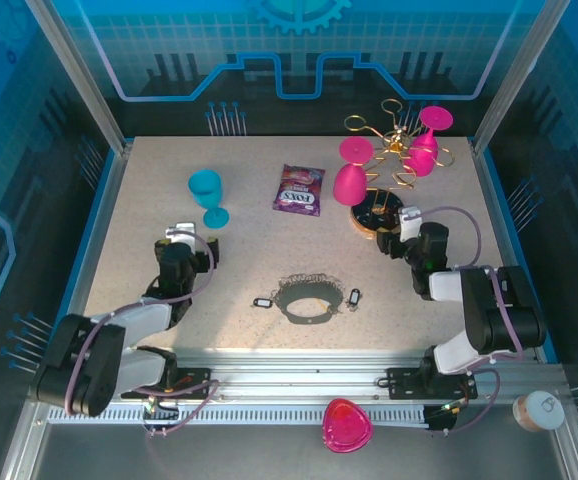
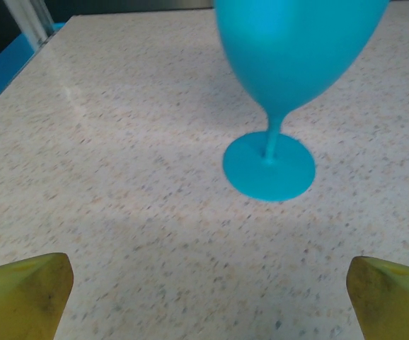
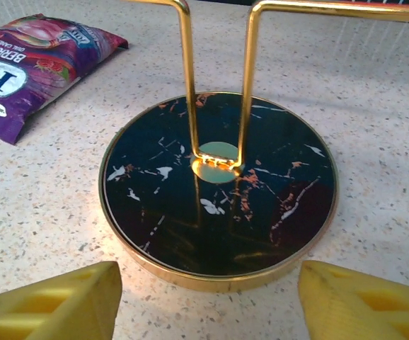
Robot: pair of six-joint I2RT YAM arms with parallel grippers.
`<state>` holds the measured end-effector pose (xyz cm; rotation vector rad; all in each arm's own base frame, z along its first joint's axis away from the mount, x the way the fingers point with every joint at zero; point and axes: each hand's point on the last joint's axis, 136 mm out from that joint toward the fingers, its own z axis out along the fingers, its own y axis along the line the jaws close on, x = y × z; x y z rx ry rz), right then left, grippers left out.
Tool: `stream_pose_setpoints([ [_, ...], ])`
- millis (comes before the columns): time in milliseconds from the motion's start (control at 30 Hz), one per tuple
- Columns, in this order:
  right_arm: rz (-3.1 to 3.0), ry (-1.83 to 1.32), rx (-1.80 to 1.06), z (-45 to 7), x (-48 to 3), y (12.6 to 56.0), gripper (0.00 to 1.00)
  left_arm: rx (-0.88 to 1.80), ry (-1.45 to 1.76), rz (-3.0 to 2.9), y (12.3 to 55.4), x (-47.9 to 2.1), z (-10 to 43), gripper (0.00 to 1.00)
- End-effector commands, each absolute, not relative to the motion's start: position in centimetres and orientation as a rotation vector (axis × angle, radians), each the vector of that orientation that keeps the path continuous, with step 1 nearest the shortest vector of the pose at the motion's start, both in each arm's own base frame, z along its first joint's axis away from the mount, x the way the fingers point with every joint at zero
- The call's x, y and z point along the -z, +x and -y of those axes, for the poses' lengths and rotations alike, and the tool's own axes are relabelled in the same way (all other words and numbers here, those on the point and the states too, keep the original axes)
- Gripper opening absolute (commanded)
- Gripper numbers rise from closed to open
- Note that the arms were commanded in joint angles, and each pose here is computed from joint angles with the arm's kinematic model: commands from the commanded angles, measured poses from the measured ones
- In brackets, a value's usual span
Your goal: Put the keys on the keyring
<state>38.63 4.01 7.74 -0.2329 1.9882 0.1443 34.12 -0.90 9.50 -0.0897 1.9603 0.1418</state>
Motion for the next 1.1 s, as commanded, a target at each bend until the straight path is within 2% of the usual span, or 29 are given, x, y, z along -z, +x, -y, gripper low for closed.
stream_pose_setpoints([
  [0, -1.886, -0.217, -0.163, -3.8, -10.0, 39.5, 0.7, -0.069, -0.018, -1.796, 36.7, -13.0, 2.4, 0.99],
  [133, -1.879, -0.214, -0.164, -3.8, -10.0, 39.5, 0.7, -0.092, 0.039, -1.788, 38.2, -11.8, 2.6, 0.99],
  [367, -1.878, -0.215, -0.164, -3.8, -10.0, 39.5, 0.72, -0.054, -0.081, -1.809, 38.2, -10.3, 0.5, 0.99],
  [467, -1.879, -0.214, -0.163, -3.8, -10.1, 39.5, 0.73, -0.13, -0.182, -1.832, 39.0, -10.2, -1.2, 0.99],
  [1067, -1.885, -0.211, -0.158, -3.8, -10.0, 39.6, 0.82, -0.046, -0.183, -1.883, 39.7, -9.6, -1.4, 0.99],
])
